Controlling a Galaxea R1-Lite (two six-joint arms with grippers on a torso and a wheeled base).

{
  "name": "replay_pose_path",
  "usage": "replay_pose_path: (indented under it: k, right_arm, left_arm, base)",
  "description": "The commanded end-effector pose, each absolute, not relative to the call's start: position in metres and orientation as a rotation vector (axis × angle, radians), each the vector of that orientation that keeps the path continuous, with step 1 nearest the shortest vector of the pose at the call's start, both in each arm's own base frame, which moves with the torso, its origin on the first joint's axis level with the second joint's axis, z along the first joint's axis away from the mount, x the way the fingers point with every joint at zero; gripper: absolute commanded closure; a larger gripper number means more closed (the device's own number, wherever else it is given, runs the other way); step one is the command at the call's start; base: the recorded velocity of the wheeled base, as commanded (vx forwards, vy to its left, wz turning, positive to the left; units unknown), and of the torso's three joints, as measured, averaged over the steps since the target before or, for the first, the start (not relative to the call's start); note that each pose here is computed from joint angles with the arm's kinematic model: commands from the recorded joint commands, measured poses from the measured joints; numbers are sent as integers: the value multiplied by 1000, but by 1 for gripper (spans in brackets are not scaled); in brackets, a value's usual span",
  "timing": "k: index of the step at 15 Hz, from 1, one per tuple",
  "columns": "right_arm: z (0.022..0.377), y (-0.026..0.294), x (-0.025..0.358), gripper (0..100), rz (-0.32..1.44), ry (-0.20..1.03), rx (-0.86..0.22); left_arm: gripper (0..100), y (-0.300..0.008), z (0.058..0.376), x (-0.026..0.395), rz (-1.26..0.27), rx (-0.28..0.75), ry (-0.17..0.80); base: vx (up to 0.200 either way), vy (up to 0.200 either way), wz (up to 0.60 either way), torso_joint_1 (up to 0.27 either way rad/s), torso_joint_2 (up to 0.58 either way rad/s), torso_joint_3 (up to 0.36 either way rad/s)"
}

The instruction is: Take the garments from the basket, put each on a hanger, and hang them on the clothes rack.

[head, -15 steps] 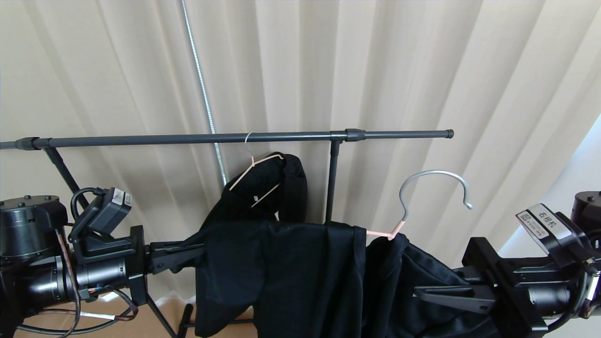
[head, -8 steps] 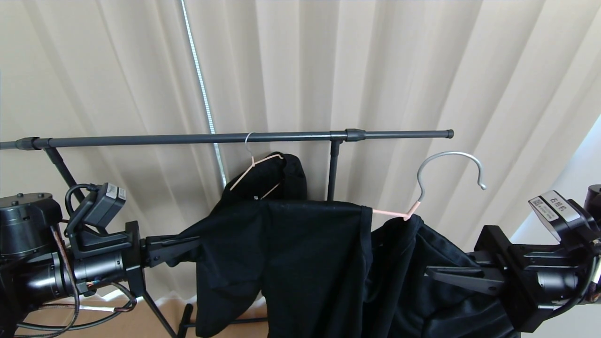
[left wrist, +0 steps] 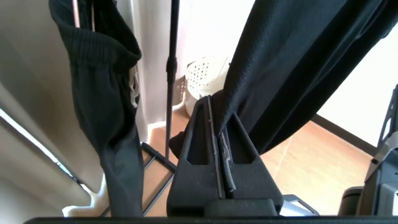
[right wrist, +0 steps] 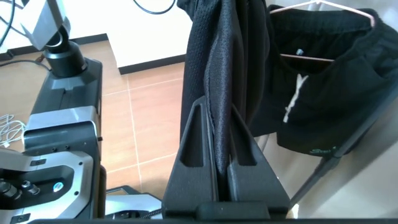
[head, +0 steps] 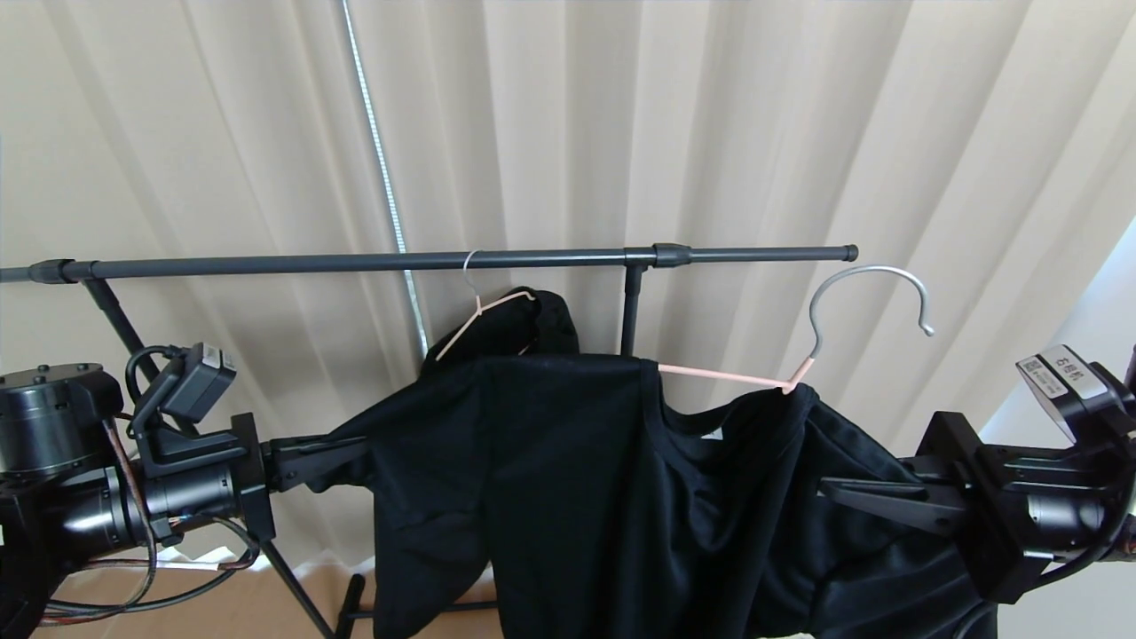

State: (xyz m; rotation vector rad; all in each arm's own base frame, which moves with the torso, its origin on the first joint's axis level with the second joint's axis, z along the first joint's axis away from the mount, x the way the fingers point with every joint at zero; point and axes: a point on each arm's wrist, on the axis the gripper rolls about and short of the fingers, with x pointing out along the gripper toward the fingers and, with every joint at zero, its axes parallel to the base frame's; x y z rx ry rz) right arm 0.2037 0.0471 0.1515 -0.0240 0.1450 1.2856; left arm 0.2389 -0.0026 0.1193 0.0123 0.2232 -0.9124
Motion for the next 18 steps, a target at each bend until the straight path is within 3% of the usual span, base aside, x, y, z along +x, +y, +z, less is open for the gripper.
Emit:
replay_pose_path:
  k: [1,4,5,12,15,16,18]
  right_arm:
    - [152,45,204,100,1276,142,-25]
    - [152,45,205,100,1275,141,-26]
    - [152,45,205,100,1276,141,-25]
    - [146,48,211,100,1289,167,-12]
    - [139,63,211,100,1354,203,0]
    - [131,70,212,100,1386,234,9]
    - [125,78,211,100,1418,258,15]
  left_arm:
    - [100,-1,114,242,-909,2,238]
    - [100,-2,115,240,-912,9,230]
    - [0,-2,115,240,-911,14,221]
    - [0,-11,125,228,-935,33,150]
    - [0,-40,165,218,-939,-84,104]
    - [0,-46,193,226,-959,-97,94]
    - [0,-53,235,226,-980,-125,189]
  base:
    - [0,0,0,0,0,0]
    - [0,0,0,0,0,0]
    - [0,0,0,0,0,0]
    - [0,0,0,0,0,0]
    - [0,0,0,0,0,0]
    - [0,0,0,0,0,0]
    - [0,0,0,0,0,0]
